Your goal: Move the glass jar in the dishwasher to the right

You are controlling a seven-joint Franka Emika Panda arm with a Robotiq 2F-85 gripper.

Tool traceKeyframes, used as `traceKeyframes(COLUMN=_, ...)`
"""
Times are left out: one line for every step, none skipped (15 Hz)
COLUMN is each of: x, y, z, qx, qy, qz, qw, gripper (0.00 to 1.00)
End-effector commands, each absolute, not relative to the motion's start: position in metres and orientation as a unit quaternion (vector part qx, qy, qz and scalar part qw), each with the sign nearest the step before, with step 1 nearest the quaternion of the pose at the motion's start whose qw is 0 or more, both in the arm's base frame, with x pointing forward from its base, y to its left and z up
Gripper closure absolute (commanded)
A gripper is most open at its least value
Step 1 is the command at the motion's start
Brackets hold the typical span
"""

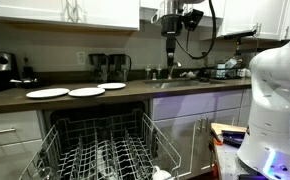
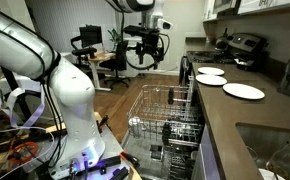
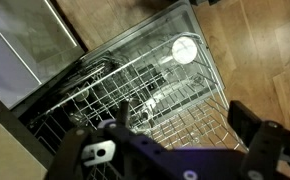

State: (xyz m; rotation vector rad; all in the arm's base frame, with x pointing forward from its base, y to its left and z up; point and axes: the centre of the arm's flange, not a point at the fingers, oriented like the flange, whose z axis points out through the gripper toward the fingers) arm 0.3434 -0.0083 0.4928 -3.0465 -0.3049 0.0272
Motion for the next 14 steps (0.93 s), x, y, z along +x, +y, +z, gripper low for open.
traceKeyframes(x=0.343, y=-0.008, z=0.493, qx=-0.994, qy=-0.1, qz=0.009, qw=0.04, gripper=0.0)
traceKeyframes(x=0.343, y=-0.008, z=0.493, qx=-0.994, qy=-0.1, qz=0.009, qw=0.04, gripper=0.0)
traceKeyframes(x=0.343, y=-0.008, z=0.493, qx=-0.994, qy=-0.1, qz=0.009, qw=0.04, gripper=0.0)
traceKeyframes(x=0.343, y=-0.008, z=0.493, qx=-0.994, qy=-0.1, qz=0.009, qw=0.04, gripper=0.0)
traceKeyframes(x=0.343, y=-0.008, z=0.493, qx=-0.994, qy=-0.099, qz=0.009, qw=0.04, gripper=0.0)
traceKeyframes(x=0.343, y=-0.008, z=0.493, qx=-0.994, qy=-0.1, qz=0.009, qw=0.04, gripper=0.0)
traceKeyframes(x=0.343, y=-0.008, z=0.493, qx=-0.994, qy=-0.099, qz=0.009, qw=0.04, gripper=0.0)
traceKeyframes(x=0.343, y=-0.008, z=0.493, qx=-0.994, qy=-0.099, qz=0.009, qw=0.04, gripper=0.0)
traceKeyframes(x=0.351, y=-0.005, z=0.493, qx=-0.994, qy=-0.106, qz=0.008, qw=0.038, gripper=0.0)
traceKeyframes(x=0.363, y=-0.003, z=0.493, qx=-0.993, qy=-0.116, qz=0.008, qw=0.034, gripper=0.0)
traceKeyframes(x=0.372, y=-0.001, z=0.494, qx=-0.991, qy=-0.127, qz=0.009, qw=0.029, gripper=0.0)
traceKeyframes(x=0.384, y=0.001, z=0.496, qx=-0.99, qy=-0.139, qz=0.013, qw=0.023, gripper=0.0)
traceKeyframes(x=0.395, y=0.003, z=0.497, qx=-0.988, qy=-0.151, qz=0.014, qw=0.02, gripper=0.0)
traceKeyframes(x=0.408, y=0.005, z=0.499, qx=-0.986, qy=-0.165, qz=0.015, qw=0.016, gripper=0.0)
